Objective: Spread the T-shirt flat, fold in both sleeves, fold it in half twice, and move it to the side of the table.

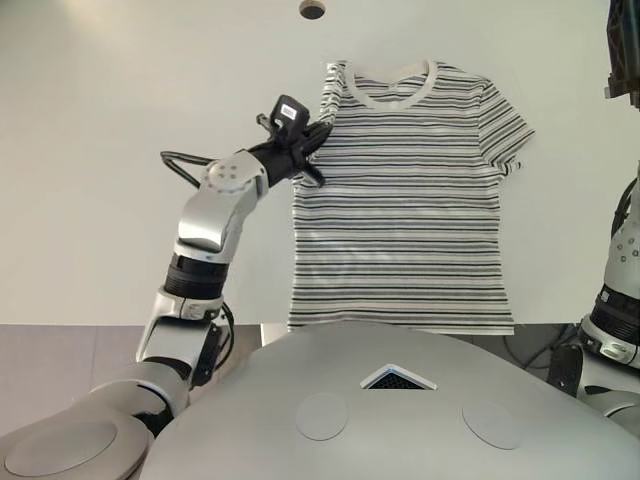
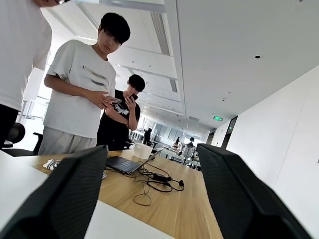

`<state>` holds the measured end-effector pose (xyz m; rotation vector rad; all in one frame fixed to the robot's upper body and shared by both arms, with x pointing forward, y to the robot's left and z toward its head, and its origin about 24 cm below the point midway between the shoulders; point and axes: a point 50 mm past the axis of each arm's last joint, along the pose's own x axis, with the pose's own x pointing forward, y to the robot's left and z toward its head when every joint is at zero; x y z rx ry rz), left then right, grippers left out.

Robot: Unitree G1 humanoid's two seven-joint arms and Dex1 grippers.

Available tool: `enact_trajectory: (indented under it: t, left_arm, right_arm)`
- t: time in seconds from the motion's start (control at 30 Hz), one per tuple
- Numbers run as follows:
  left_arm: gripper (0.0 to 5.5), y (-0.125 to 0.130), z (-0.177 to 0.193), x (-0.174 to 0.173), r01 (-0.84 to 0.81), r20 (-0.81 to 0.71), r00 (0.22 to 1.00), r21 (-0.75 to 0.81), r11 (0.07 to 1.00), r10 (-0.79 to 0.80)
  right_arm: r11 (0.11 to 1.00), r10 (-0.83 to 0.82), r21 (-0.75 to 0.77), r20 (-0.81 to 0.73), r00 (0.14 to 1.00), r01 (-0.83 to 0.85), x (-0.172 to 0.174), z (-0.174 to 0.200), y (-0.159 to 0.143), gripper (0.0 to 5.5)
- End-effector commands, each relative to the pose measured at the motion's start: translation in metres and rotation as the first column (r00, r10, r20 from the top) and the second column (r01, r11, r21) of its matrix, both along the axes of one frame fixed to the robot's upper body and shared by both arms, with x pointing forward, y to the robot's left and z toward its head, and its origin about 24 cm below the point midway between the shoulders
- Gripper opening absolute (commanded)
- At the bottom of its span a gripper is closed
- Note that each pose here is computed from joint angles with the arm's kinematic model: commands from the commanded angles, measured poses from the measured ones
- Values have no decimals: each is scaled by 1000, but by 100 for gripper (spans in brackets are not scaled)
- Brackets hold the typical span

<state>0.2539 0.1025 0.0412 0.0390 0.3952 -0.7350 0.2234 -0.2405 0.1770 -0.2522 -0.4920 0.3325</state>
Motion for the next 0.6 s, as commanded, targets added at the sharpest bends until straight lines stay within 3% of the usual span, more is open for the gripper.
enact_trajectory:
  t: [0.03, 0.23, 0.37, 0.5, 0.6]
  left_arm:
    - [71, -17, 1, 5, 24, -55, 998, -7, 1000, -24]
    - [170, -42, 21, 6, 25, -142, 989, -177, 984, -51]
    - [170, -43, 62, -1, 58, -119, 986, -421, 905, -118]
    - [170, -18, 84, -1, 32, -64, 995, -496, 868, -73]
    - [170, 35, 107, 12, -71, 90, 987, -492, 868, 132]
  right_arm:
    - [1000, 1, -19, -27, 1000, -1, 0, -9, 2, 332]
    - [1000, -22, -22, -80, 997, 20, 1, -23, -2, 332]
    - [994, -96, -66, -244, 965, 82, -1, -57, -21, 332]
    - [974, -193, -184, -394, 899, 128, -15, -89, -42, 332]
    - [936, -340, -253, -478, 810, 243, -27, -103, -72, 332]
